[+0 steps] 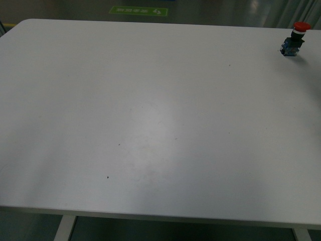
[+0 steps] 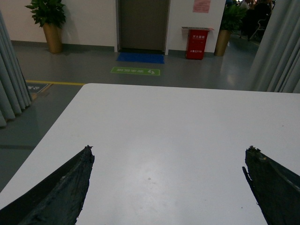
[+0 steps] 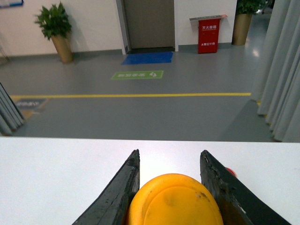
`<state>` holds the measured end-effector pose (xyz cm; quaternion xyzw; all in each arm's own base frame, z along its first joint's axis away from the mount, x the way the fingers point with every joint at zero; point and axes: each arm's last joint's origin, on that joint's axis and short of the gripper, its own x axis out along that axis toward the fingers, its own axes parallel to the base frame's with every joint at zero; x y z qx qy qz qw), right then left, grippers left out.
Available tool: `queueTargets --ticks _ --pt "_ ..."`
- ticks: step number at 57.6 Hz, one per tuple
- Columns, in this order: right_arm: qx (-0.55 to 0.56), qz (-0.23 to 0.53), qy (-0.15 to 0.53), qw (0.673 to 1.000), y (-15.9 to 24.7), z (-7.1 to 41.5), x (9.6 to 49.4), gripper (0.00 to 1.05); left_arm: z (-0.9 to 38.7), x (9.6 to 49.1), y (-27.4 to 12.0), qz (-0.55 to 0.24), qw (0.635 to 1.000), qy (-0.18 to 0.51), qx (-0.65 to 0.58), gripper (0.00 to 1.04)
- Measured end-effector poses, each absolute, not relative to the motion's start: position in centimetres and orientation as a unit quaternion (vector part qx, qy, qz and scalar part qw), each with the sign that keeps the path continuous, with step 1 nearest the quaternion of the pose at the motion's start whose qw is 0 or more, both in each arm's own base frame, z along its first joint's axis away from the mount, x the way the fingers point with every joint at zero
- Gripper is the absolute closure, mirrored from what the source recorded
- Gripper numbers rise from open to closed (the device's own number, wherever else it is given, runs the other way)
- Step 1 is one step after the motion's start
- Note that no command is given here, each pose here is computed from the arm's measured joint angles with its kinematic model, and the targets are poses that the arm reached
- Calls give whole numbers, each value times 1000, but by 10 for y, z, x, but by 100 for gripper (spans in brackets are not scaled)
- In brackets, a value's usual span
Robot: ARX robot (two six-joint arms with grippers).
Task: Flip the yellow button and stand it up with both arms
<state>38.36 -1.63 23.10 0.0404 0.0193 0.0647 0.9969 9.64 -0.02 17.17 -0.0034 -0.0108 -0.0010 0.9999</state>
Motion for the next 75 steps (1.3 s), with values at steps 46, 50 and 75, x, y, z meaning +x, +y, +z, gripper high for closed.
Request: queueTargets --ticks 46,50,75 --pt "-240 65 112 962 -25 178 411 72 172 96 0 -1 1000 -11 -3 7" --pt "-248 58 120 960 -24 175 418 72 172 96 0 -1 1000 -11 -3 7" --pt "-213 19 180 960 -36 148 440 72 172 96 0 -1 1000 -11 -3 7"
